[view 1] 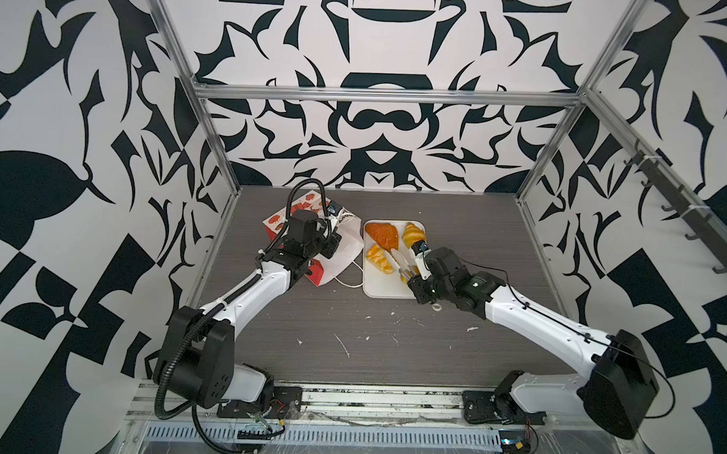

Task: Take the fake bread out of the paper bag
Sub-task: 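Move the open tongs back into the bag mouth with the right gripper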

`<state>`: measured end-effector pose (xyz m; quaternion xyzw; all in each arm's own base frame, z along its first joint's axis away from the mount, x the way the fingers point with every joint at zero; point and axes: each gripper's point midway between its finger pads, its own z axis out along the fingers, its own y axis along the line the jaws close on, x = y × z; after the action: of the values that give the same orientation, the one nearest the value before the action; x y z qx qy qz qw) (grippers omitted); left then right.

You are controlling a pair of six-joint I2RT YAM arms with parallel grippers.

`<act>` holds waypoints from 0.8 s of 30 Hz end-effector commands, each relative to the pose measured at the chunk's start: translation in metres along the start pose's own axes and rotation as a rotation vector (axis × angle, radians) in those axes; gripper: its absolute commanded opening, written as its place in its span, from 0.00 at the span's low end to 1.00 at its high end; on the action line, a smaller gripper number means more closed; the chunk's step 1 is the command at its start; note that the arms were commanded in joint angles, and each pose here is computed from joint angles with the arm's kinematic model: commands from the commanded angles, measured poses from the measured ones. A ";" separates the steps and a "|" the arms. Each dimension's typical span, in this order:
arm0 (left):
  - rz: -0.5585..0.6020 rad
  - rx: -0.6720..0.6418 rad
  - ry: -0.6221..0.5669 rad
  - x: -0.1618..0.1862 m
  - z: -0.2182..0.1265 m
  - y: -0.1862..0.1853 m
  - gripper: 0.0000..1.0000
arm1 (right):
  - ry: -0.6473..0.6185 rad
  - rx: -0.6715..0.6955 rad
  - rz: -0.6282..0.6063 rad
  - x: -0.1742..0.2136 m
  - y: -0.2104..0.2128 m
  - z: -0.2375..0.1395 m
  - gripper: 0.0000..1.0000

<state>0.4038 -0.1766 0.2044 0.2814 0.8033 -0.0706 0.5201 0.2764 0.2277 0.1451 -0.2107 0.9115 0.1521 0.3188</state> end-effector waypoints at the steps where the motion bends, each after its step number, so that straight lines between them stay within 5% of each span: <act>1: 0.013 0.002 -0.045 -0.012 -0.011 0.001 0.00 | -0.131 -0.155 -0.028 -0.030 0.036 -0.020 0.37; 24: 0.080 0.047 -0.022 -0.026 -0.031 -0.004 0.00 | -0.122 -0.482 -0.084 -0.071 0.159 0.046 0.37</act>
<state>0.3845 -0.1771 0.2222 0.3195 0.7910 -0.0720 0.5168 0.2672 0.3783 0.1285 -0.3071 0.8592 0.3035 0.2746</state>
